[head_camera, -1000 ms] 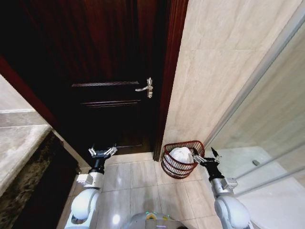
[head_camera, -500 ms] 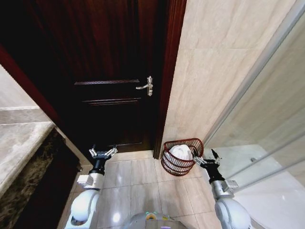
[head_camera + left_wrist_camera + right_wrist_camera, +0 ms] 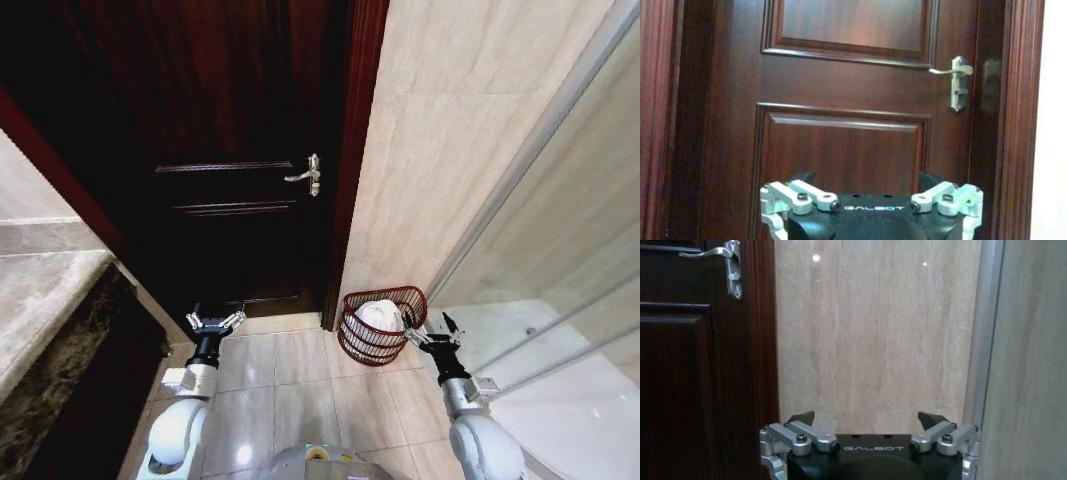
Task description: Discard the used towel into the hamper.
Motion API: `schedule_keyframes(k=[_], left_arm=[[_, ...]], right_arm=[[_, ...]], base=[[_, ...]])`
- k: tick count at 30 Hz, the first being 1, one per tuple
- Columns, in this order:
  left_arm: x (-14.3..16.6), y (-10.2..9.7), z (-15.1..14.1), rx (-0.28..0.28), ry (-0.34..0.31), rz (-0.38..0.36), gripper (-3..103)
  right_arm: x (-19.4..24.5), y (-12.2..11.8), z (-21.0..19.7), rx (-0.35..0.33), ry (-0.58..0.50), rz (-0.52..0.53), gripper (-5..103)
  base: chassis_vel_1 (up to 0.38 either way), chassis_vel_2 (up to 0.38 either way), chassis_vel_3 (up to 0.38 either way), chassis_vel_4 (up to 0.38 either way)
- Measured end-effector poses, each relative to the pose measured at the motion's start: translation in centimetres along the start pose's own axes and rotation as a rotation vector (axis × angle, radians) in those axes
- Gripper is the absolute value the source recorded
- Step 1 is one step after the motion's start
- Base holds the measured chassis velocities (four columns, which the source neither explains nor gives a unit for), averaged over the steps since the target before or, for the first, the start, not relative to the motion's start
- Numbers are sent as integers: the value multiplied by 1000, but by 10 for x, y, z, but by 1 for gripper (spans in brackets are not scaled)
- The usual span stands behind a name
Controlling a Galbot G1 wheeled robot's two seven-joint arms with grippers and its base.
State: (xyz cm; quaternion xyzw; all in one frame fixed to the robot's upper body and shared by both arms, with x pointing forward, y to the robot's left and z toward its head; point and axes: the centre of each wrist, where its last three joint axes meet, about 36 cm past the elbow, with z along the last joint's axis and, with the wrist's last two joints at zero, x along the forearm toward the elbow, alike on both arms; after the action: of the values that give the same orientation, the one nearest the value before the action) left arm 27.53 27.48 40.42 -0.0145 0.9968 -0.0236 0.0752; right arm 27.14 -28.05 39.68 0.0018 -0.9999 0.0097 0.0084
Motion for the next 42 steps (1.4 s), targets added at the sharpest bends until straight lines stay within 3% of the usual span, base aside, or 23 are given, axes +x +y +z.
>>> schedule_keyframes(k=[42], left_arm=[[-3,2,8,0,1,-1,100]], right_arm=[[4,-1,8,-7,5,-10,100]], base=[[0,0,0,0]])
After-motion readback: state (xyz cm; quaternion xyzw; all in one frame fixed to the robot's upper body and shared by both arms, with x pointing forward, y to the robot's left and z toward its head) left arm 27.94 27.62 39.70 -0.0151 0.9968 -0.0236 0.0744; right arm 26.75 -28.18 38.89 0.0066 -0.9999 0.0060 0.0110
